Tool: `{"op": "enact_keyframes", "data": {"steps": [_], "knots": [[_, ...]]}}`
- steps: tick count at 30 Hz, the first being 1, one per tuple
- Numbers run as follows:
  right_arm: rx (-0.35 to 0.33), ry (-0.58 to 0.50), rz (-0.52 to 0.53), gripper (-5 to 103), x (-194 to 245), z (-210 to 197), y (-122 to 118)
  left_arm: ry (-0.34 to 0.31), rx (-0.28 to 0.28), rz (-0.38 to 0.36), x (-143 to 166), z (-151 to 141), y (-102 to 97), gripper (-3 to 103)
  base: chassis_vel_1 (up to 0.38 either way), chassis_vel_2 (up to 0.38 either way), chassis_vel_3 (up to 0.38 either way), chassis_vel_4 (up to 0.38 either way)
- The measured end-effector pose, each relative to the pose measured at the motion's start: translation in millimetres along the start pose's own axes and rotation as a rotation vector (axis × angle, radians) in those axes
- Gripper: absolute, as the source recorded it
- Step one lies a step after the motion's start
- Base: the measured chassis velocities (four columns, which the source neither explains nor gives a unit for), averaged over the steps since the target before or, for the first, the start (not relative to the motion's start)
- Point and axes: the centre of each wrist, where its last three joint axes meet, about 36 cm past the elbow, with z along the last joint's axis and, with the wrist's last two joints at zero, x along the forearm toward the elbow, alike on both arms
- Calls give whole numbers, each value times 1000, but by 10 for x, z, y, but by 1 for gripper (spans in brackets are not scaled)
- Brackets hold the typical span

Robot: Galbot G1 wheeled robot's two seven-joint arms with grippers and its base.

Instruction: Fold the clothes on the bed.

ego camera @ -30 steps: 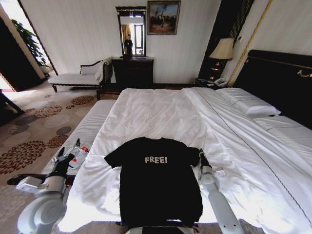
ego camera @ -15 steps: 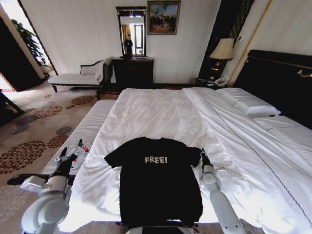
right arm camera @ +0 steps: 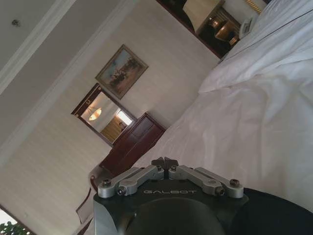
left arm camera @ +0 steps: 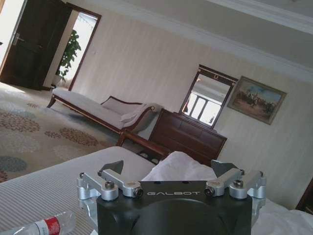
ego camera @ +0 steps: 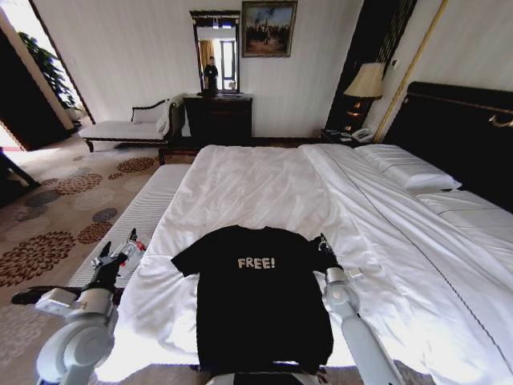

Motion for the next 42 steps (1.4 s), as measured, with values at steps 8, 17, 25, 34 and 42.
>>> {"op": "enact_keyframes", "data": {"steps": [8,17,25,34,42], "knots": [[33,78,-57,0,-98,360,169,7,-5,-13,-1,66,29,100,0,0,0,0],[47,127,-44,0,-109,671,164,15,-7,-13,-14,123,19,100,0,0,0,0],[58,125,-79,5,-84,839,239,15,-8,-13,-4,132,11,100,0,0,0,0],[2,19,-259,38,189,479,606,13,-6,-25,20,142,57,100,0,0,0,0],[11,-45,-133,71,440,116,559,31,-20,-12,-30,250,3,100,0,0,0,0]]}}
